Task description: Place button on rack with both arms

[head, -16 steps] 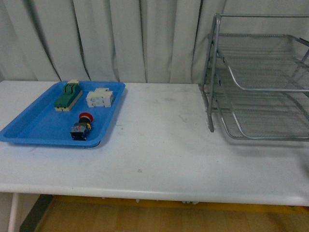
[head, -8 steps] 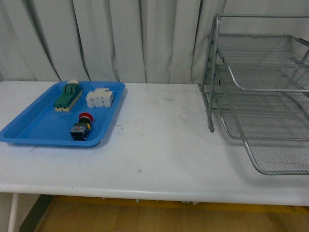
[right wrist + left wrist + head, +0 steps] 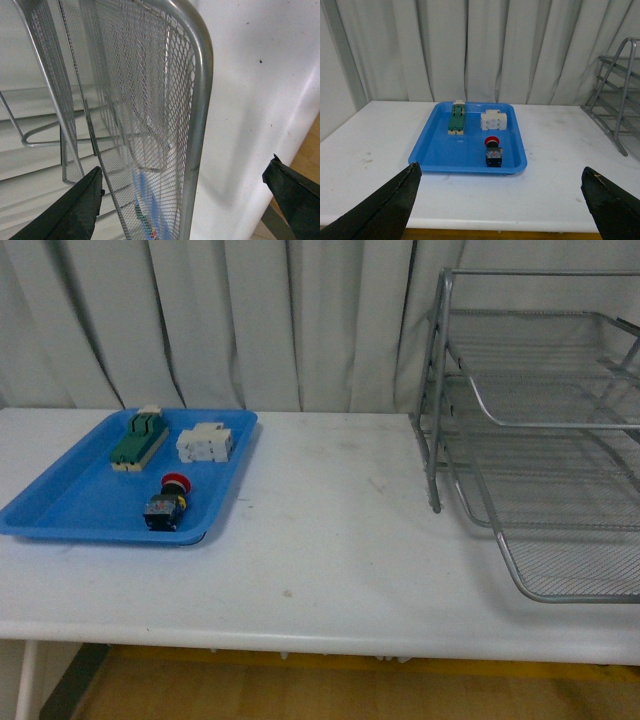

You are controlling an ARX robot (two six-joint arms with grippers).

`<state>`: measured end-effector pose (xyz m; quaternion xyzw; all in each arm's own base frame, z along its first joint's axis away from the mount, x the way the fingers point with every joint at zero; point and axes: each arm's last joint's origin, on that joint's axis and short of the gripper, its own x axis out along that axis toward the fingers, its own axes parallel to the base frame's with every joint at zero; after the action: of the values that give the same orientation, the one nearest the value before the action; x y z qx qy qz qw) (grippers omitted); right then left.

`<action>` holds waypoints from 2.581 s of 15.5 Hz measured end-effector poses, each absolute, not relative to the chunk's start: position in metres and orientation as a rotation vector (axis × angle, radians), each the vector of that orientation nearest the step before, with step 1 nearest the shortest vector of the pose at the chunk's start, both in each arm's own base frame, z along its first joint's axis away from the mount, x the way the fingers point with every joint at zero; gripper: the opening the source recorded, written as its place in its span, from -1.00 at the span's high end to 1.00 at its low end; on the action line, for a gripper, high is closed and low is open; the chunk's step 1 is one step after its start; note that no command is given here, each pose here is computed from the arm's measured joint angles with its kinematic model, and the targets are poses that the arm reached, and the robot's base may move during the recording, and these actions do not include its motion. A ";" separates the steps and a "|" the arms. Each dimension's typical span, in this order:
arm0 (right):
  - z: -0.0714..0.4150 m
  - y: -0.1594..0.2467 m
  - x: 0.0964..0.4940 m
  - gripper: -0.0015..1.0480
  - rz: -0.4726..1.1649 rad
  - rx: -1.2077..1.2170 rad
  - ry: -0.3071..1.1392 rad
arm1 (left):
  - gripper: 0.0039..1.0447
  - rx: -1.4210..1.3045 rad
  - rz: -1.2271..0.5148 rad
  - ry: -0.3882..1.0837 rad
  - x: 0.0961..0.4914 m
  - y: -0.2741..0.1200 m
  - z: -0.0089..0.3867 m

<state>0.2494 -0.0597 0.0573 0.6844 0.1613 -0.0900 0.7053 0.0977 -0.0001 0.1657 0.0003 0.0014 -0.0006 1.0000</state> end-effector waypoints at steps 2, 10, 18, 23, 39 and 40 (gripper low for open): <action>0.066 -0.052 0.235 -0.87 -0.178 1.511 0.367 | -0.88 0.001 -0.001 0.003 0.098 0.000 0.166; 0.209 -0.019 0.143 0.26 0.001 0.247 0.021 | -0.88 0.001 -0.001 0.003 0.098 0.000 0.166; 0.185 0.000 0.120 0.97 -0.002 0.009 0.003 | -0.88 0.001 -0.001 0.003 0.098 0.000 0.166; 0.176 0.000 0.113 0.97 0.000 0.007 0.001 | -0.88 0.001 -0.001 0.003 0.098 0.000 0.166; 0.167 0.000 0.097 0.12 0.000 0.004 -0.004 | -0.88 0.001 -0.001 0.003 0.098 0.000 0.166; 0.167 0.000 0.097 -0.10 0.000 0.004 -0.004 | -0.88 0.001 -0.001 0.003 0.098 0.000 0.166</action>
<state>0.0973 0.0000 0.1667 0.0022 -0.0018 -0.0002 1.0000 0.0977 -0.0001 0.1657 0.0003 0.0014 -0.0004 1.0000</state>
